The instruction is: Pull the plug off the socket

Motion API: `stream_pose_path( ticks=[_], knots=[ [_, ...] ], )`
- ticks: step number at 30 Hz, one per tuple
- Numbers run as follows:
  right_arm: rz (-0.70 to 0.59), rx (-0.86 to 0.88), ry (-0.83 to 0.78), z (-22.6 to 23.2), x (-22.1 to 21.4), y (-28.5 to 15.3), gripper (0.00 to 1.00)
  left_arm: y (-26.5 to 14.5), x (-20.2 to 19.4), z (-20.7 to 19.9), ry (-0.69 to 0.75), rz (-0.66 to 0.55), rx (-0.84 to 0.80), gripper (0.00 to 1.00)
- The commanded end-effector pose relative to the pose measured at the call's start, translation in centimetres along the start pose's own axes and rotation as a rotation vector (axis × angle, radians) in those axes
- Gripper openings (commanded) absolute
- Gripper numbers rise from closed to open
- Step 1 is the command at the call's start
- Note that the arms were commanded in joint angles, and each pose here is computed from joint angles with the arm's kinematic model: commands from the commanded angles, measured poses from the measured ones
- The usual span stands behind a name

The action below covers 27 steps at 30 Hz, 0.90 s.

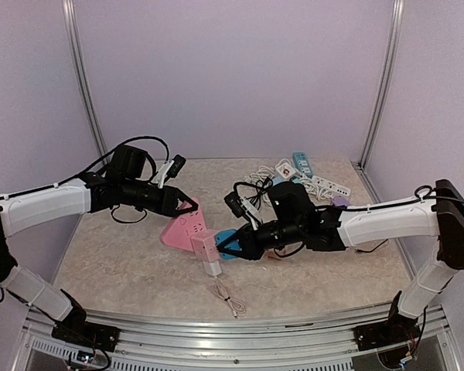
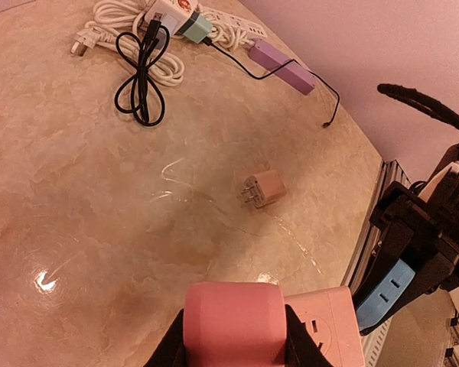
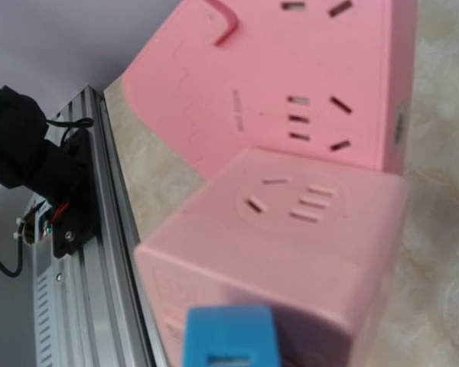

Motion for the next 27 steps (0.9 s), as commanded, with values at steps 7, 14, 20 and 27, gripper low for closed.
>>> stream_pose_path(
  ticks=[7,14,20,27],
  knots=[
    [-0.015,0.067,-0.015,1.1,1.1,-0.3,0.0,-1.5,2.5,0.6,0.032,-0.086,0.005,0.0],
    [-0.017,0.065,-0.024,1.2,1.1,-0.6,0.0,-1.5,2.6,2.4,-0.071,-0.077,-0.045,0.0],
    [-0.016,0.063,-0.024,1.2,1.1,-0.6,0.0,-1.3,2.4,3.2,-0.104,-0.067,-0.046,0.0],
    [-0.042,0.036,-0.032,1.2,1.6,-1.0,0.0,-1.4,2.5,3.1,-0.1,-0.071,-0.047,0.0]
  ],
)
Point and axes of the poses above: each gripper's point midway between its finger pads, its own y axis out along the fingers, its own z axis along the line the jaws close on, x = y × z, the point moved 6 cm from there along -y, back along the fingers, and after that the axes turned 1 degree about y, right-handed, at the moved point
